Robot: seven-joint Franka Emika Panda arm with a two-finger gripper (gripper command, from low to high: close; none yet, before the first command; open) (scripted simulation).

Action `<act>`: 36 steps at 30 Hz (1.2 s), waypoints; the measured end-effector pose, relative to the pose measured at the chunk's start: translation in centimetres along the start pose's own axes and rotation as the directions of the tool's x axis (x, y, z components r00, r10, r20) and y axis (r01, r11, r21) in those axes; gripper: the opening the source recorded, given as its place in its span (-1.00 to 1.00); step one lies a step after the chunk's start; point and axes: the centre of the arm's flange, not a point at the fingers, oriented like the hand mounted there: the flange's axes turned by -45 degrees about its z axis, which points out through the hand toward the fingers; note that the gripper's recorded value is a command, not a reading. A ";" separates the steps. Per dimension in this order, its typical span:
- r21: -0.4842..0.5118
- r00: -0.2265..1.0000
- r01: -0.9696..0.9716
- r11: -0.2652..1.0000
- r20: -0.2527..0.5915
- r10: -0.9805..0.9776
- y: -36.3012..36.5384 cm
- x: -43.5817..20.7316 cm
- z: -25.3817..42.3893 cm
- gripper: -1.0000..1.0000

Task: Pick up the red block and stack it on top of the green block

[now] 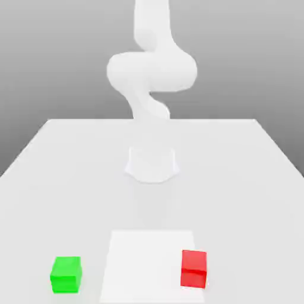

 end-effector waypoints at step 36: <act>-0.071 0.748 -0.069 0.995 0.657 0.099 -7.2 -30.0 43.0 -1.00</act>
